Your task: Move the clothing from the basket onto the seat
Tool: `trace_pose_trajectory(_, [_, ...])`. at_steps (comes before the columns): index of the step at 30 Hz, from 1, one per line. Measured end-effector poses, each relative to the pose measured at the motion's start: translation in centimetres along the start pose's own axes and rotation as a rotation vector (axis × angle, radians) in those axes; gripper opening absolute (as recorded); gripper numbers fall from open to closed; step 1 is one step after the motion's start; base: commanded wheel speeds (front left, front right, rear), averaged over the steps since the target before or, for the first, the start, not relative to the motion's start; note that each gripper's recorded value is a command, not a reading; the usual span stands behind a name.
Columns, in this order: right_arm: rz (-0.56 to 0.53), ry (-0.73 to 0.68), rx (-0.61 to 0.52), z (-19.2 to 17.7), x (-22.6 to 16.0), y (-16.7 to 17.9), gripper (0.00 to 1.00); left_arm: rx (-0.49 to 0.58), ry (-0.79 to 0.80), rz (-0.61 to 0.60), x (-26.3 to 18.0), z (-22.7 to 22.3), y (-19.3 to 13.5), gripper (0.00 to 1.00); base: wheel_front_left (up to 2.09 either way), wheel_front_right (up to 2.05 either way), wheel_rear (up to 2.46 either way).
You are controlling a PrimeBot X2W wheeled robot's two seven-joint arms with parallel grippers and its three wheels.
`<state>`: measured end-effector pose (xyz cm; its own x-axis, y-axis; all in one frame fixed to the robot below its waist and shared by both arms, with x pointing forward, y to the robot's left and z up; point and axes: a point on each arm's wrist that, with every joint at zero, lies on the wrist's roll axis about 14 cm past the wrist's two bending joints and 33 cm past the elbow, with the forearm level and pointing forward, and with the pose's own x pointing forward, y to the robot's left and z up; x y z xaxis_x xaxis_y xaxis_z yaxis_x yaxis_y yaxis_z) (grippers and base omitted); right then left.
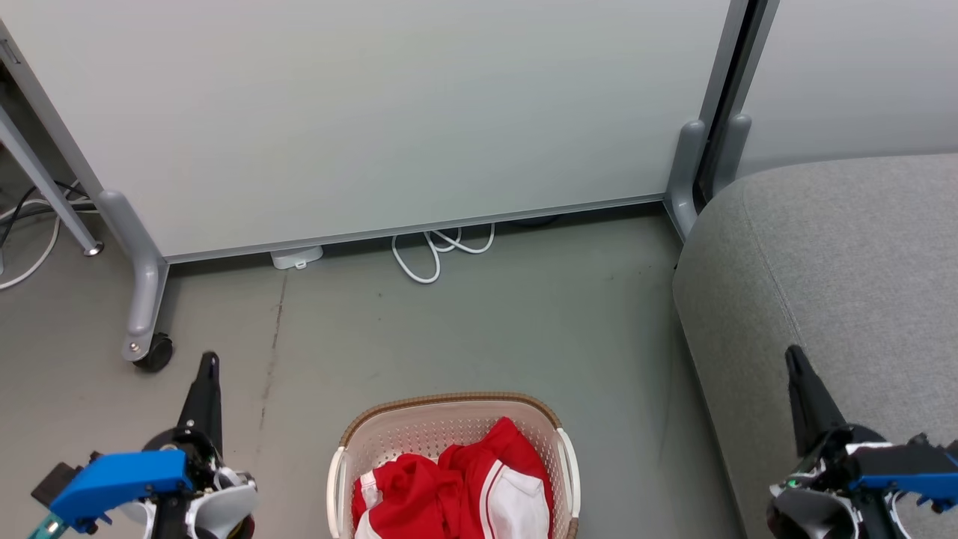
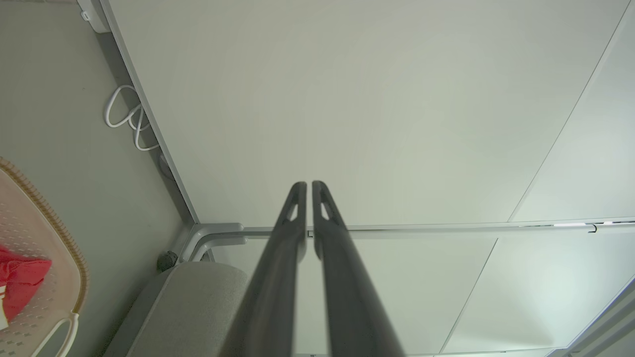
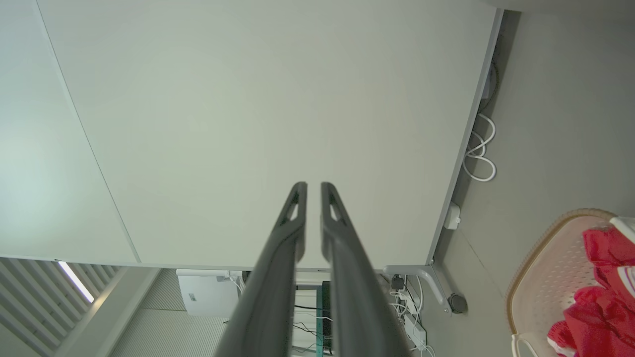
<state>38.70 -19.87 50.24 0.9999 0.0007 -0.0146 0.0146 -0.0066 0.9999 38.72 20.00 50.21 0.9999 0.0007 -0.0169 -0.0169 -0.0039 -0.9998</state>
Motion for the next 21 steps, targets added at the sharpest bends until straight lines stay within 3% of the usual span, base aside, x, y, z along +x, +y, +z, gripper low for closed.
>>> trace_pose_trajectory(5, [-0.054,-0.001,0.009,-0.2,-0.7,-1.8,1.00,-0.010,-0.006,0.063,-1.0,-0.1,2.2,1.00,0.00,0.00,0.00])
trace_pose_trajectory(10, [-0.059,-0.015,-0.011,-0.2,-0.7,-1.9,1.00,0.010,-0.021,0.067,-1.0,0.0,2.2,1.00,0.00,0.00,0.00])
trace_pose_trajectory(21, [-0.041,-0.015,-0.164,-0.7,-0.4,-1.2,1.00,0.195,-0.043,0.040,-0.5,0.3,1.1,1.00,0.00,0.00,0.00])
